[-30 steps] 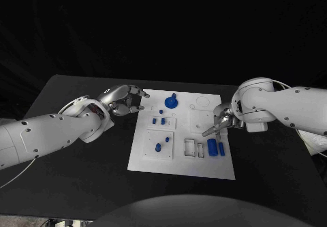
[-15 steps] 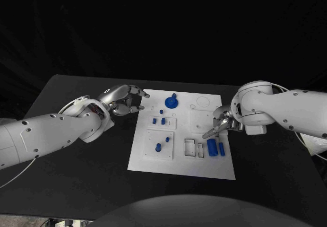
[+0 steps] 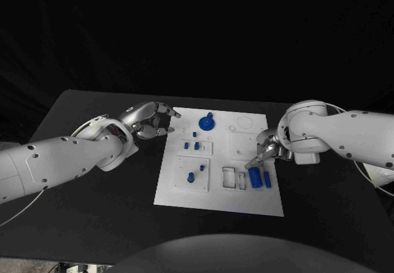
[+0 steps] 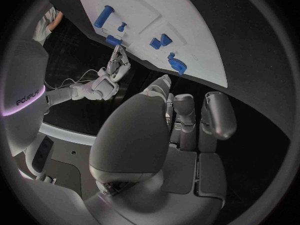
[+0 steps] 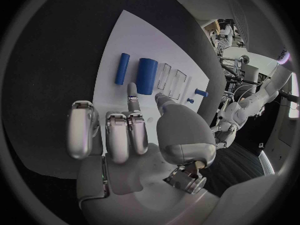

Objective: Assemble the parts on the task board

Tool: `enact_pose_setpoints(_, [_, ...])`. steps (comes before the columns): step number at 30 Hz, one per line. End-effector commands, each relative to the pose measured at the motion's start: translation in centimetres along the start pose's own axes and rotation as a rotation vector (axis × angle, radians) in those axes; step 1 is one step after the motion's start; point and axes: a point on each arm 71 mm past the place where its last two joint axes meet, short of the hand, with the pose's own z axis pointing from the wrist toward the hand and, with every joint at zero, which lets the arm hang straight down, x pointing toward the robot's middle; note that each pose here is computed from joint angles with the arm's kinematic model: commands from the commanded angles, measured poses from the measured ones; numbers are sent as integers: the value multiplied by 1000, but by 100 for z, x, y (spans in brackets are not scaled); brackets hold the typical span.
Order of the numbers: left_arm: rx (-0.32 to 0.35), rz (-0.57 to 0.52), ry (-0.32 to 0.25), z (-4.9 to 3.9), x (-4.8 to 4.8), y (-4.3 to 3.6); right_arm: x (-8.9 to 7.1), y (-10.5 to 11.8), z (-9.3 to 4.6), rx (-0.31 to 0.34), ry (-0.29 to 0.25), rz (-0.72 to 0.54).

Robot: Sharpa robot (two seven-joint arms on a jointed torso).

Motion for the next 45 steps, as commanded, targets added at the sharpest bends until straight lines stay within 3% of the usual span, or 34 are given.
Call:
enact_pose_setpoints(1, [-1, -8, 13, 14, 15, -11, 14, -6, 15, 12, -1, -14])
enact_pose_setpoints(26, [-19, -10, 30, 3, 26, 11, 101, 26, 155, 17, -3, -8])
enact_pose_setpoints(45, [-28, -11, 35, -6, 41, 29, 112, -92, 131, -29, 16, 177])
